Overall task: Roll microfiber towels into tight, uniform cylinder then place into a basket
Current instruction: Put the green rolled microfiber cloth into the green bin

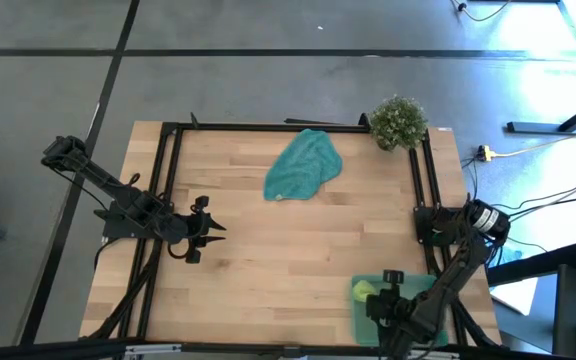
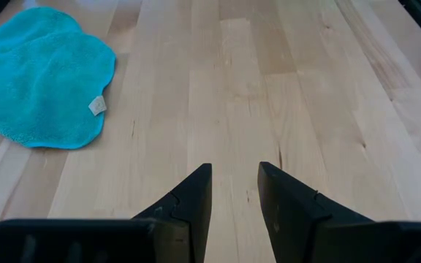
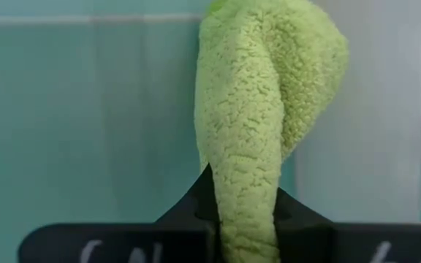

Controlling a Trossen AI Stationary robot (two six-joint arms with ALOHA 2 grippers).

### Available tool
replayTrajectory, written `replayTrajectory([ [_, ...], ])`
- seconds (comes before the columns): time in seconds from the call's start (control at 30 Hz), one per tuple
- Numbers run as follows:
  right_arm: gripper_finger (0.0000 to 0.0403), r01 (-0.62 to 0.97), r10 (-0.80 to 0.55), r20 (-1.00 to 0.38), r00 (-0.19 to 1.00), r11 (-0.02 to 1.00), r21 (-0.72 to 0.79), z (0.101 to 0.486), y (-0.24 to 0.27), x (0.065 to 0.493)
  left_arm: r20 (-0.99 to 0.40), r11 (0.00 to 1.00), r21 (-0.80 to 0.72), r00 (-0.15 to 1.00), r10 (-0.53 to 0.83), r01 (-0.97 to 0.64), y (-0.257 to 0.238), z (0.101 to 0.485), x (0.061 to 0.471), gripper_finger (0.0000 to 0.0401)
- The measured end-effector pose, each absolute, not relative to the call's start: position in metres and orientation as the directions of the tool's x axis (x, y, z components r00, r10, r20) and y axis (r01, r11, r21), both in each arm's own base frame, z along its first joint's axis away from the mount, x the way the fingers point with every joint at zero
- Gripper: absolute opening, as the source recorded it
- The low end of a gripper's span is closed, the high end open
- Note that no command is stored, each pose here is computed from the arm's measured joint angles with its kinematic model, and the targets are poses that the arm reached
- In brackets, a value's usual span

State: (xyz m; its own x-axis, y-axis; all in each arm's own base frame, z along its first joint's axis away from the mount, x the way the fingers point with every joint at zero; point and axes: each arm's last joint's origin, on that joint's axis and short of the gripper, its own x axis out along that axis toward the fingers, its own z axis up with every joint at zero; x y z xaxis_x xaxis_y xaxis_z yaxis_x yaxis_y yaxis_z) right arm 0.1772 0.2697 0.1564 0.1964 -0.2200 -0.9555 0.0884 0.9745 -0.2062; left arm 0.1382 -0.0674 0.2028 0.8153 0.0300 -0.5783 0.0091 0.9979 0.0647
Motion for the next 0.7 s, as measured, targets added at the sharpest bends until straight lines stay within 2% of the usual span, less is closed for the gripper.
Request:
replayTrajectory([
  [0.27,0.0041,0.076,-0.205,-0.970,0.130,0.978,-0.197,0.156,0.261,0.188,-0.578,0.998,0.065,0.815,0.030,0.009,-0.067,0.203,0.138,0.0108],
  [0.7,0.0139,0.064,-0.157,-0.986,0.052,0.986,-0.154,0.155,0.254,0.197,-0.578,0.998,0.064,0.815,0.030,0.009,-0.067,0.203,0.138,0.0108],
])
